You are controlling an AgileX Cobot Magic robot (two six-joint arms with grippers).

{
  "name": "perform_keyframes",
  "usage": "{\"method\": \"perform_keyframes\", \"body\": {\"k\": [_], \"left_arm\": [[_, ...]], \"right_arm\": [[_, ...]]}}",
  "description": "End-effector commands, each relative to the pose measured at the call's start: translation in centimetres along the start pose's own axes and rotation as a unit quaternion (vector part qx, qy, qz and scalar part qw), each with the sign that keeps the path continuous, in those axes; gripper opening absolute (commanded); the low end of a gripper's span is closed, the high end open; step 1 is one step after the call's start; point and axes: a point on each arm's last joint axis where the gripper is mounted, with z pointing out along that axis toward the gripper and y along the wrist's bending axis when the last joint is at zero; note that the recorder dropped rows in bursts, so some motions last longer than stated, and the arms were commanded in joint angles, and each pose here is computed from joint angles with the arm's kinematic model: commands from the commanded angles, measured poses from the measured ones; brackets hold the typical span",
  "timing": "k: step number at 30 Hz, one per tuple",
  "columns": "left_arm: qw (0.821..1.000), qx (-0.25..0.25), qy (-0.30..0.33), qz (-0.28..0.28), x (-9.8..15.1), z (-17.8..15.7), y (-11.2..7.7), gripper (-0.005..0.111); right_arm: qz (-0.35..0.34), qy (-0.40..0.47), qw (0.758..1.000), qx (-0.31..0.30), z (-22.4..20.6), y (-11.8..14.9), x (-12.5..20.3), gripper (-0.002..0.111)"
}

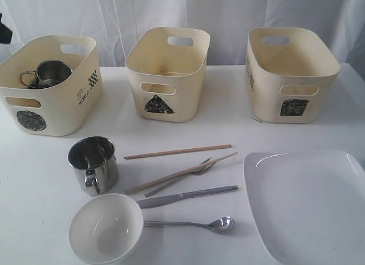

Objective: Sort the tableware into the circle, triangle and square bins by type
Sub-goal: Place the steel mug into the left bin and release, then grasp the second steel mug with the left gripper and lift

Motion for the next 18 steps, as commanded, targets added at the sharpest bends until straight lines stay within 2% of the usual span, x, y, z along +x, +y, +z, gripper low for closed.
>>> {"method": "perform_keyframes", "body": {"k": [1, 3, 8, 12, 18], "left_arm": [[1.0, 0.012, 0.009, -0.015, 4.7, -0.1, -1.5, 0.035], [0.999, 0.025, 0.022, -0.026, 6.3, 0.7, -1.8, 0.038], [0.995, 0.059, 0.055, -0.055, 9.3, 3.2, -3.5, 0.057], [0.994, 0.075, 0.071, -0.032, 10.1, 4.9, -4.8, 0.058], [0.995, 0.056, 0.072, -0.029, 10.4, 7.5, -4.9, 0.058]], "right_arm": [[0.001, -0.002, 1.0, 0.003, 0.0, 0.0, 0.2, 0.0], [0.001, -0.002, 1.0, 0.003, 0.0, 0.0, 0.2, 0.0], [0.001, -0.002, 1.0, 0.003, 0.0, 0.0, 0.2, 0.0], [0.001, -0.002, 1.0, 0.003, 0.0, 0.0, 0.2, 0.0], [0.001, -0.002, 1.0, 0.003, 0.0, 0.0, 0.2, 0.0]]}}
